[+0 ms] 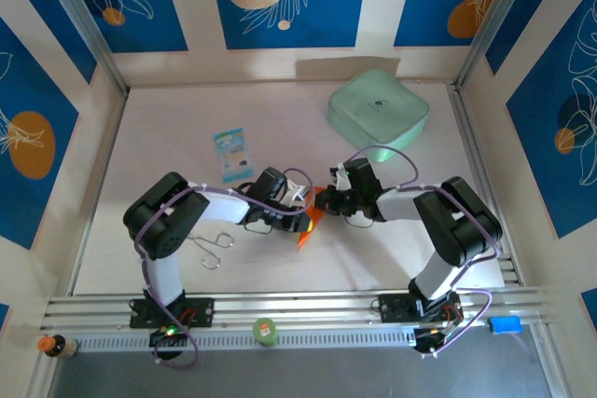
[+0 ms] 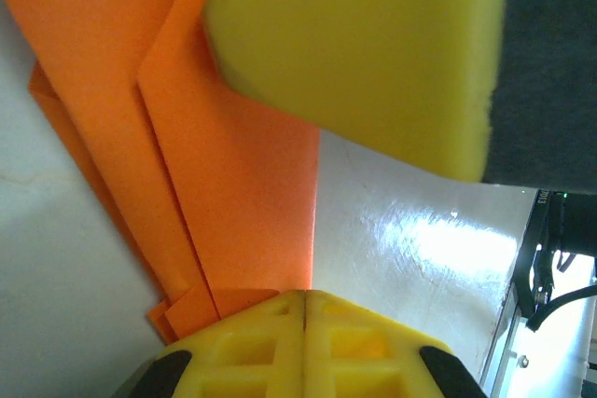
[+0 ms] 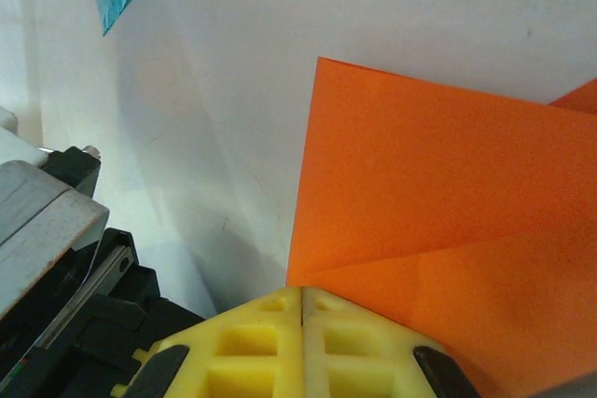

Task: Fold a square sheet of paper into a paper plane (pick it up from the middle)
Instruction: Fold the wing for the fifth time at the center of the table.

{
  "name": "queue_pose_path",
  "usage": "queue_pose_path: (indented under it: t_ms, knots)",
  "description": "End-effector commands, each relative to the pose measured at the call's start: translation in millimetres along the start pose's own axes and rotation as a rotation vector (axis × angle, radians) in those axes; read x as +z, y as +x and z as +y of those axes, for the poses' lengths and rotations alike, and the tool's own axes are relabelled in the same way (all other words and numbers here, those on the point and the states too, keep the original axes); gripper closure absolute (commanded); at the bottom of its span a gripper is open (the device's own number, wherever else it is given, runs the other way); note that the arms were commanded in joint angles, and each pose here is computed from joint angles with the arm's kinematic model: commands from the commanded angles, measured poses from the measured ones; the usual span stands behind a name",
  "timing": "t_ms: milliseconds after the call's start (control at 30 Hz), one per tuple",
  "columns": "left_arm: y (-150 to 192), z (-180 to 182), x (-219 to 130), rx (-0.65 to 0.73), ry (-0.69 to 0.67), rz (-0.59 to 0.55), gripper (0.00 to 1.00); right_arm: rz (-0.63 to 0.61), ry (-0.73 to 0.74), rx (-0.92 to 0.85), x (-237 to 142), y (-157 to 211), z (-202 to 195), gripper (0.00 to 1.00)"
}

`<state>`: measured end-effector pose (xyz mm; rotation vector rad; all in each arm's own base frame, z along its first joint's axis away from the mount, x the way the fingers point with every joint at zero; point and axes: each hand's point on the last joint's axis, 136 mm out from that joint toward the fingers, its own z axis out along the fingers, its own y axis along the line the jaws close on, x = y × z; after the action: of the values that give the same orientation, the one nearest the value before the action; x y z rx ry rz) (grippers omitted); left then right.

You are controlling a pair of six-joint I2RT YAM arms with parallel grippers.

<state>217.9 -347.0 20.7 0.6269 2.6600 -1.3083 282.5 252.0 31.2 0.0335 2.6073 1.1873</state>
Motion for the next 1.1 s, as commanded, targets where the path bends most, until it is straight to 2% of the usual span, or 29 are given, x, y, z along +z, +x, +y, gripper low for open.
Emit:
queue_pose_path:
  t_ms: [0,200,267,433,633,833,1000,1067]
  knots:
    - [63,39,5,-0.131,-0.12,0.176,1.0,0.027,-0.009,-0.002,10,1,0,1.0]
    - [59,31,0,-0.121,-0.108,0.164,1.0,0.02,0.087,0.063,13,14,-34,1.0]
    - [53,22,-5,-0.104,-0.091,0.147,0.96,0.017,0.102,0.072,12,17,-39,1.0]
    - [27,-15,-18,-0.054,-0.011,0.082,0.87,0.027,0.104,0.062,11,19,-37,1.0]
    - [-1,-44,-25,-0.019,0.064,0.019,0.87,0.048,0.103,0.068,15,22,-38,1.0]
    - [-3,-44,-7,-0.033,0.079,0.059,0.84,0.051,0.11,0.072,15,23,-39,1.0]
    - [4,-33,7,-0.042,0.039,0.098,0.82,0.053,0.115,0.081,15,25,-41,1.0]
    - [15,-20,8,-0.06,-0.021,0.125,0.82,0.053,0.119,0.082,15,26,-41,1.0]
